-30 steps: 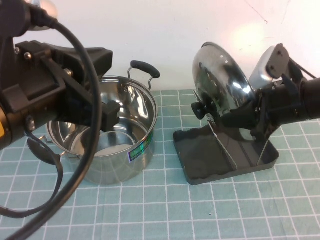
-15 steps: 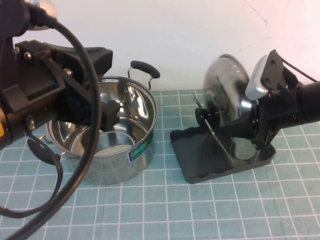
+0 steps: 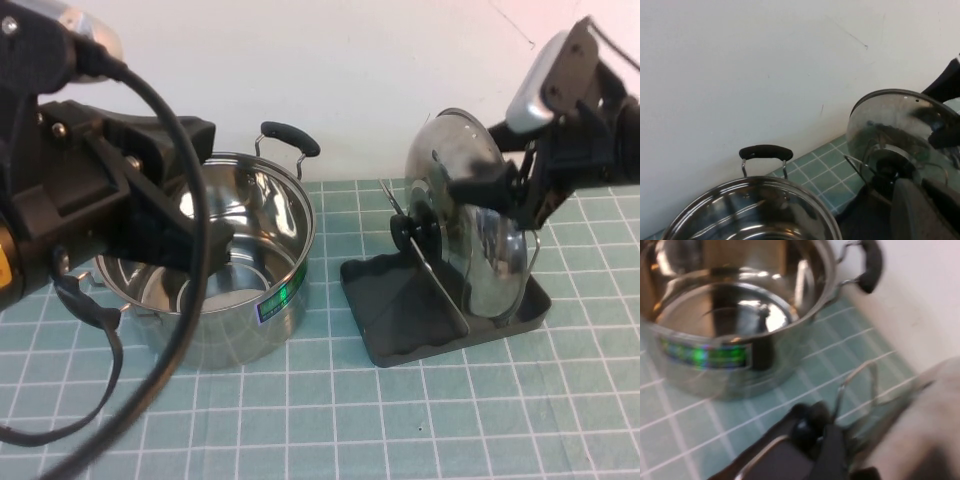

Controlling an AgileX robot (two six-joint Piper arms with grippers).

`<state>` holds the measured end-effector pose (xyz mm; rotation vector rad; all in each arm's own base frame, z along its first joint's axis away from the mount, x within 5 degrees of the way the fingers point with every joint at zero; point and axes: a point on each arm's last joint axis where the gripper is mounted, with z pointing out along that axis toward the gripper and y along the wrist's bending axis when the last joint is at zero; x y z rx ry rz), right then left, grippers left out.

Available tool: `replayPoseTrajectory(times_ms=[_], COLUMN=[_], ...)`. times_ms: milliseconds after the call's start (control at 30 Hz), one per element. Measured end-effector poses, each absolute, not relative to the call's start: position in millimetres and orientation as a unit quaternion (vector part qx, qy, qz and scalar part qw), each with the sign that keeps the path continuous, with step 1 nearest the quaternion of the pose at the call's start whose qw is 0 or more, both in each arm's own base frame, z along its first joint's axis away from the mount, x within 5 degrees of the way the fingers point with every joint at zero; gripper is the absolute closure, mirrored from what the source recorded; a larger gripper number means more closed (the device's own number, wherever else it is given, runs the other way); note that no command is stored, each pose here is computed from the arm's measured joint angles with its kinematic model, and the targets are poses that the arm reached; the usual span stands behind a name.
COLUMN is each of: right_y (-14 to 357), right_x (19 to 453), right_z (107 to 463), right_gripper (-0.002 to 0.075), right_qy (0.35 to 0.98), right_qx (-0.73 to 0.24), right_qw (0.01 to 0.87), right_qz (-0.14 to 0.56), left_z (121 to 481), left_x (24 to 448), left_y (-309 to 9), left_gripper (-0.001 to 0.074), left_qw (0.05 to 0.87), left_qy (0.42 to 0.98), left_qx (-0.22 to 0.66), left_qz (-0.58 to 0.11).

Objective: Put pot lid on rack

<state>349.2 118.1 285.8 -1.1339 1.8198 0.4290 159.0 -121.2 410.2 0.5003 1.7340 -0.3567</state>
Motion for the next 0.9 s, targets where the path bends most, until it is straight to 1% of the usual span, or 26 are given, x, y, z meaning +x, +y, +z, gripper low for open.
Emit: replayPoseTrajectory(times_ms=[167,333,433,500,533,600,667,700,800,900], right_y=[112,105,103,103,104,105,105,103,91,73], right_x=[348,334,317,299,290,268,249,241,228,220], right_z=[304,335,361,376,382,391,392,390,380,371], right_gripper=[0.0171,0.0171,0.0196,0.0257,0.0307,0.0446,0.0585,0.0633,0.0696,0.0715], right_qy=[0.734,0.716,0.698,0.693,0.690,0.684,0.684,0.692,0.743,0.807], right_qx=[-0.447,-0.439,-0.437,-0.437,-0.441,-0.472,-0.511,-0.526,-0.537,-0.507], right_qw=[0.489,0.529,0.554,0.556,0.552,0.526,0.480,0.452,0.364,0.287], right_qz=[0.147,0.121,0.119,0.143,0.156,0.185,0.199,0.200,0.168,0.098], left_z=[406,396,392,392,393,397,402,404,408,399], left_x=[162,165,164,161,158,150,141,136,119,104], left_y=[-113,-96,-82,-71,-65,-54,-45,-41,-26,-15], left_gripper=[0.0736,0.0736,0.0736,0.0736,0.0736,0.0736,0.0736,0.0736,0.0736,0.0736], left_qw=[0.600,0.563,0.536,0.524,0.521,0.522,0.530,0.536,0.560,0.586], left_qy=[0.762,0.801,0.825,0.837,0.840,0.842,0.839,0.837,0.824,0.808], left_qx=[0.226,0.201,0.166,0.129,0.112,0.082,0.063,0.055,0.041,0.049], left_qz=[-0.088,0.003,0.065,0.094,0.103,0.110,0.103,0.094,0.068,0.043])
